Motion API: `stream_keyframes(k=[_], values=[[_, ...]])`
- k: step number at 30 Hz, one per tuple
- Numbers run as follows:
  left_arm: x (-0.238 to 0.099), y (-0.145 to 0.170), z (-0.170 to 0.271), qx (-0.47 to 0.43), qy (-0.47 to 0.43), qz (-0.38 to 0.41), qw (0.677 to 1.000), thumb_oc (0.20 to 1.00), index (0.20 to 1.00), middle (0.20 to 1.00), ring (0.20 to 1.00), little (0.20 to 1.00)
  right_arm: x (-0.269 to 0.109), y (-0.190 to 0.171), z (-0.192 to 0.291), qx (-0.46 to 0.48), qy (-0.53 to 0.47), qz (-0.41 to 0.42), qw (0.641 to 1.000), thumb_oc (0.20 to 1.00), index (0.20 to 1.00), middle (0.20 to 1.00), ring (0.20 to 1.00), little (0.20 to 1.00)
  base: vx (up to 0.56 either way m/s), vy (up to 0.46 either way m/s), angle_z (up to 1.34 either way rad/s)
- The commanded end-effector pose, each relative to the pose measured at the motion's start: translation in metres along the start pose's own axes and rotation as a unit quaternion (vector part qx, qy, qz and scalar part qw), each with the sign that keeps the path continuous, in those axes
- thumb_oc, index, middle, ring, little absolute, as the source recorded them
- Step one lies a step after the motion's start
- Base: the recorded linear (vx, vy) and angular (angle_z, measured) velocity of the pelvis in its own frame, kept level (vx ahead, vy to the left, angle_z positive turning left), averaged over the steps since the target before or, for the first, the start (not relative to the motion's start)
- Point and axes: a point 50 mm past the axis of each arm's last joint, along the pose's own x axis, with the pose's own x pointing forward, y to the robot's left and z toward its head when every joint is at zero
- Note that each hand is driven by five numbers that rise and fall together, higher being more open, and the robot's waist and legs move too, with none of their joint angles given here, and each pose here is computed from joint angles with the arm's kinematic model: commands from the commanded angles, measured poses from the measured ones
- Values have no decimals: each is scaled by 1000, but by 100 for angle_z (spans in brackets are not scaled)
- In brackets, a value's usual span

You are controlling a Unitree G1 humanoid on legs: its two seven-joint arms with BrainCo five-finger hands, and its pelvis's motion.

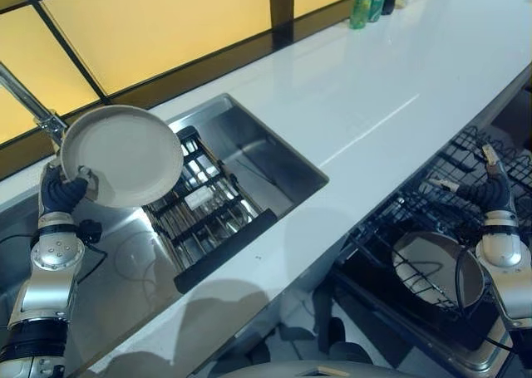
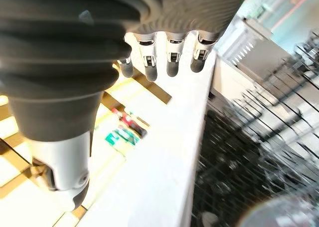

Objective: Pick up plates and place into dishwasher.

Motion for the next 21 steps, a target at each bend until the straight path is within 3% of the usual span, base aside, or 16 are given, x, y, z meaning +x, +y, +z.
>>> stream_keyframes(k=[1, 4, 7, 15, 21], values=[[11, 25, 46, 13, -144, 80, 986, 200, 200, 200, 200, 200, 12, -33, 56, 37, -148, -131, 980, 1000, 1000, 1000, 1000, 1000, -15, -41, 5], [6, 27, 64, 6, -213, 100, 972, 200, 200, 200, 200, 200, 10, -45, 72, 65, -194, -170, 964, 1000, 1000, 1000, 1000, 1000, -11, -23, 2], [1, 25, 84, -24, -269, 102, 958, 200, 200, 200, 200, 200, 7, -47, 89, 86, -241, -156, 954, 1000, 1000, 1000, 1000, 1000, 0, 0, 0], [-12, -11, 131, -131, -384, 46, 913, 200, 200, 200, 200, 200, 2, -7, 139, 188, -337, -1, 922, 1000, 1000, 1000, 1000, 1000, -1, -1, 2], [-21, -57, 153, -243, -386, -9, 890, 200, 200, 200, 200, 200, -6, 37, 174, 276, -364, 122, 881, 1000, 1000, 1000, 1000, 1000, -7, -11, 4]])
